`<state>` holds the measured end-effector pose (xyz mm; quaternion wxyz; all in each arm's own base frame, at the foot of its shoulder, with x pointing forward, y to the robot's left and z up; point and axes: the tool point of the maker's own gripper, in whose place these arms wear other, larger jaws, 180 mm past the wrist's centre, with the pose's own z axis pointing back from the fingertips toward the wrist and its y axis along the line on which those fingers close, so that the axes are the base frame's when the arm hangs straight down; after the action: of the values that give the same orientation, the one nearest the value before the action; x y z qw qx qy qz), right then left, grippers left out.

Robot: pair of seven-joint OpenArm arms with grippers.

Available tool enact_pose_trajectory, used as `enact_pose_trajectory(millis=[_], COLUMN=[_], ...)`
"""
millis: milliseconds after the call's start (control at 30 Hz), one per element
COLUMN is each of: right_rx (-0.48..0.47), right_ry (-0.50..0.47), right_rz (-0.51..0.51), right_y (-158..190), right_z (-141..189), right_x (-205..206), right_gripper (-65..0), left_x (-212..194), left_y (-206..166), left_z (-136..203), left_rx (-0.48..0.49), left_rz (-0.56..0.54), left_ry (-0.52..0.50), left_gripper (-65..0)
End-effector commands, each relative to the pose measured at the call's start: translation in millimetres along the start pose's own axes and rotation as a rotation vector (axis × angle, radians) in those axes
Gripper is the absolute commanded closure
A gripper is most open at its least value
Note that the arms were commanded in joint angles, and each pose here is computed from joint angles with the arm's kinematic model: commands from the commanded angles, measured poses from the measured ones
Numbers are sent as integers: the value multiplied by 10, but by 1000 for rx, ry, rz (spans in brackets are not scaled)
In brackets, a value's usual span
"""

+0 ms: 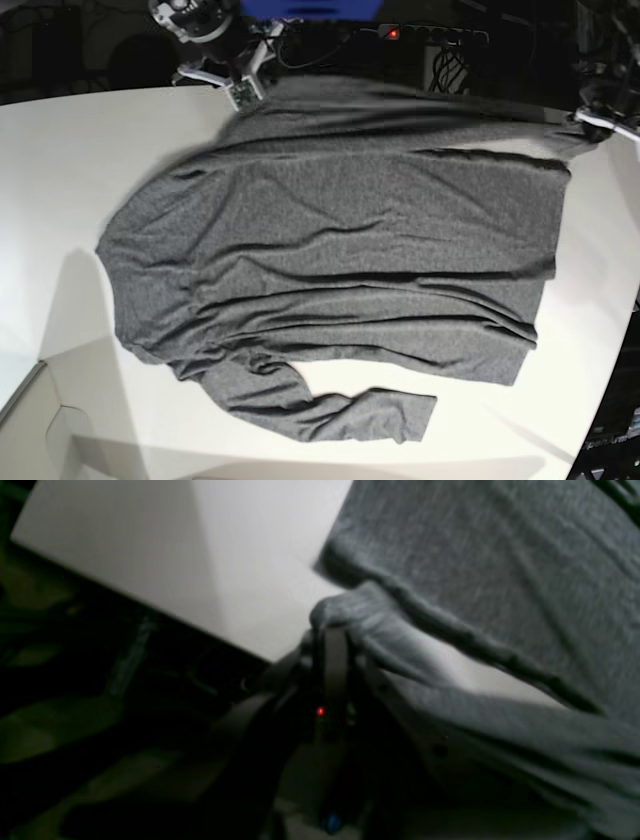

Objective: Layout the t-shirt on the table in an organized manner, then fold the t-shirt properly
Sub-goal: 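Drag the shirt's shoulder corner with the left gripper away from the hem, then move the right gripper along the collar edge and grasp the shirt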

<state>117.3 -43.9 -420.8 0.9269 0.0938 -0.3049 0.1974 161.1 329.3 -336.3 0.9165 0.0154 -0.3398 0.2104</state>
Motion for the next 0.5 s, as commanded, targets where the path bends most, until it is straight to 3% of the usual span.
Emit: enact_pose_trajectory(millis=[0, 467], right_rx=[-6, -50], right_ry=[-53, -201], right_rz=[0, 13], right_y=[-19, -214], right_z=[46, 58], right_x=[121, 594], right_gripper=[-167, -173], left_x=[160, 136], left_y=[-1, 12], left_z=[51, 124], left_rx=[-10, -45], left_rz=[-10, 3], left_ry=[-49, -42], left_gripper=[-1, -1])
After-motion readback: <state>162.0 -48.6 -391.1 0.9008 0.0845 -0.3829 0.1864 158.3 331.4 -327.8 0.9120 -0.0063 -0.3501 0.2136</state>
